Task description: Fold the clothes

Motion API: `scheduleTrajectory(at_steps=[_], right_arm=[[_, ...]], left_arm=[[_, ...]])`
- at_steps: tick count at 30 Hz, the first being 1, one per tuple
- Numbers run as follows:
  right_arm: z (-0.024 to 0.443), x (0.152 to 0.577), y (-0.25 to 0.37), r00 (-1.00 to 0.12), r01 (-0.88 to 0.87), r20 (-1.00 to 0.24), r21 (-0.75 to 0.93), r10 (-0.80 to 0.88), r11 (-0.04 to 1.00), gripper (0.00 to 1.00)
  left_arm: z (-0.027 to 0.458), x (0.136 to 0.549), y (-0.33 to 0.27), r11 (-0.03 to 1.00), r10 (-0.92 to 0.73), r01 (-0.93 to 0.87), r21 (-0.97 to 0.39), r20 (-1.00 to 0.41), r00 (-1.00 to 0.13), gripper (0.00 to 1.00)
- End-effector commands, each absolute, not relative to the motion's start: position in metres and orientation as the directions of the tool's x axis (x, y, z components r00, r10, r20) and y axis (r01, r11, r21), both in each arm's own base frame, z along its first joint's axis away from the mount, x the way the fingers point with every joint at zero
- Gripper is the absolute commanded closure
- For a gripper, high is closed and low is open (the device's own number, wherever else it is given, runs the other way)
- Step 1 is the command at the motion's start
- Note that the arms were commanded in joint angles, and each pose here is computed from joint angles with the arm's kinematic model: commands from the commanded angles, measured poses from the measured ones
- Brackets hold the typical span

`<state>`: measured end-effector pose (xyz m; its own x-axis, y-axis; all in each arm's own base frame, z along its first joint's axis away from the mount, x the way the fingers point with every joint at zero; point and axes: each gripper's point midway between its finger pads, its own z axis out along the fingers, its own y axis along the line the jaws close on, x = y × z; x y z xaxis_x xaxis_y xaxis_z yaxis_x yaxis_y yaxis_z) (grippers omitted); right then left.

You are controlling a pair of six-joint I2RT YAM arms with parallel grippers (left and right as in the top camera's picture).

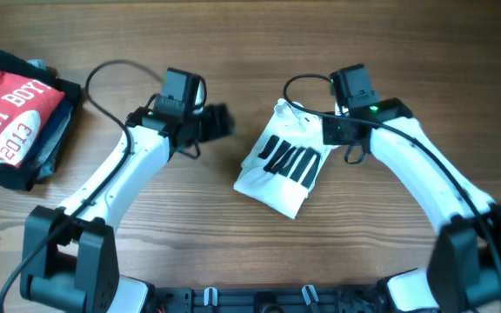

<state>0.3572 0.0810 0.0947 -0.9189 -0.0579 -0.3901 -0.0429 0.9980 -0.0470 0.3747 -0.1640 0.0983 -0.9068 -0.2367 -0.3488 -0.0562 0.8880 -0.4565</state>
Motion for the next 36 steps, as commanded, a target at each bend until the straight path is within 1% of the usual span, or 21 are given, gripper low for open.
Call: scheduleTrajectory(at_steps=[1,2,5,6,8,9,11,15,18,20,22,23,24,26,27,28,29,31,33,34,36], right_arm=[[0.14,0.358,0.078,-0.87,-0.029,-0.491,-0.036,-0.044,0.999,0.57],[0.147,0.356,0.077,-0.864,-0.03,-0.502,-0.034,-0.043,0.999,0.51],[0.145,0.348,0.075,-0.877,-0.024,-0.479,-0.036,-0.038,0.999,0.51],[0.144,0.346,0.075,-0.882,-0.019,-0.47,-0.036,-0.034,0.999,0.51],[0.142,0.344,0.074,-0.888,-0.004,-0.46,-0.031,-0.018,1.0,0.51],[0.142,0.342,0.073,-0.891,0.008,-0.454,-0.027,-0.005,1.0,0.51],[0.141,0.341,0.074,-0.894,0.014,-0.449,-0.017,0.005,1.0,0.51],[0.139,0.337,0.073,-0.901,0.014,-0.433,-0.023,0.002,1.0,0.51],[0.138,0.335,0.072,-0.906,0.014,-0.423,-0.026,0.001,1.0,0.51],[0.138,0.335,0.073,-0.905,0.015,-0.424,-0.025,0.002,1.0,0.51],[0.138,0.335,0.073,-0.905,0.015,-0.424,-0.025,0.002,1.0,0.51],[0.138,0.335,0.073,-0.905,0.015,-0.424,-0.025,0.002,1.0,0.52],[0.138,0.335,0.073,-0.906,0.014,-0.424,-0.025,0.002,1.0,0.52],[0.137,0.333,0.072,-0.908,0.014,-0.419,-0.027,0.001,1.0,0.52],[0.137,0.332,0.072,-0.91,0.014,-0.415,-0.029,0.001,0.999,0.52],[0.137,0.331,0.072,-0.912,0.014,-0.411,-0.03,0.0,0.999,0.52],[0.136,0.331,0.071,-0.912,0.014,-0.41,-0.031,0.0,0.999,0.52],[0.136,0.331,0.071,-0.913,0.013,-0.409,-0.031,-0.001,0.999,0.52],[0.136,0.331,0.071,-0.913,0.013,-0.409,-0.032,-0.001,0.999,0.52],[0.136,0.331,0.071,-0.913,0.013,-0.409,-0.032,-0.001,0.999,0.52],[0.136,0.331,0.071,-0.913,0.014,-0.408,-0.032,-0.001,0.999,0.52]], left_arm=[[0.094,0.386,-0.195,0.831,-0.14,0.098,-0.548,-0.376,-0.916,0.07],[0.091,0.39,-0.204,0.808,-0.13,0.124,-0.576,-0.38,-0.916,0.07],[0.089,0.396,-0.227,0.729,-0.097,0.203,-0.654,-0.392,-0.915,0.07],[0.089,0.396,-0.235,0.704,-0.081,0.23,-0.672,-0.398,-0.914,0.05],[0.087,0.392,-0.252,0.666,-0.01,0.324,-0.672,-0.442,-0.897,0.04],[0.082,0.387,-0.262,0.655,0.047,0.387,-0.649,-0.477,-0.878,0.0],[0.07,0.384,-0.277,0.644,0.107,0.451,-0.618,-0.51,-0.853,0.0],[0.035,0.386,-0.287,0.657,0.126,0.452,-0.604,-0.502,-0.855,0.0],[0.006,0.382,-0.286,0.67,0.131,0.412,-0.617,-0.448,-0.885,0.01],[-0.008,0.366,-0.294,0.651,0.16,0.393,-0.649,-0.389,-0.907,0.04],[-0.016,0.353,-0.302,0.649,0.19,0.393,-0.652,-0.361,-0.913,0.13],[-0.019,0.345,-0.309,0.647,0.213,0.402,-0.648,-0.353,-0.911,0.2],[-0.02,0.342,-0.313,0.646,0.228,0.418,-0.639,-0.36,-0.904,0.31],[-0.021,0.344,-0.315,0.659,0.231,0.432,-0.616,-0.381,-0.895,0.69],[-0.022,0.347,-0.313,0.671,0.226,0.432,-0.603,-0.388,-0.893,0.79],[-0.023,0.351,-0.31,0.684,0.217,0.426,-0.591,-0.393,-0.894,0.93],[-0.023,0.354,-0.308,0.689,0.21,0.422,-0.59,-0.395,-0.894,0.96],[-0.017,0.362,-0.301,0.694,0.187,0.414,-0.589,-0.407,-0.894,0.96],[0.006,0.378,-0.289,0.701,0.143,0.407,-0.585,-0.444,-0.884,0.96],[0.019,0.388,-0.278,0.722,0.115,0.397,-0.567,-0.467,-0.877,0.96],[0.048,0.408,-0.244,0.804,0.047,0.34,-0.487,-0.519,-0.854,0.96]])
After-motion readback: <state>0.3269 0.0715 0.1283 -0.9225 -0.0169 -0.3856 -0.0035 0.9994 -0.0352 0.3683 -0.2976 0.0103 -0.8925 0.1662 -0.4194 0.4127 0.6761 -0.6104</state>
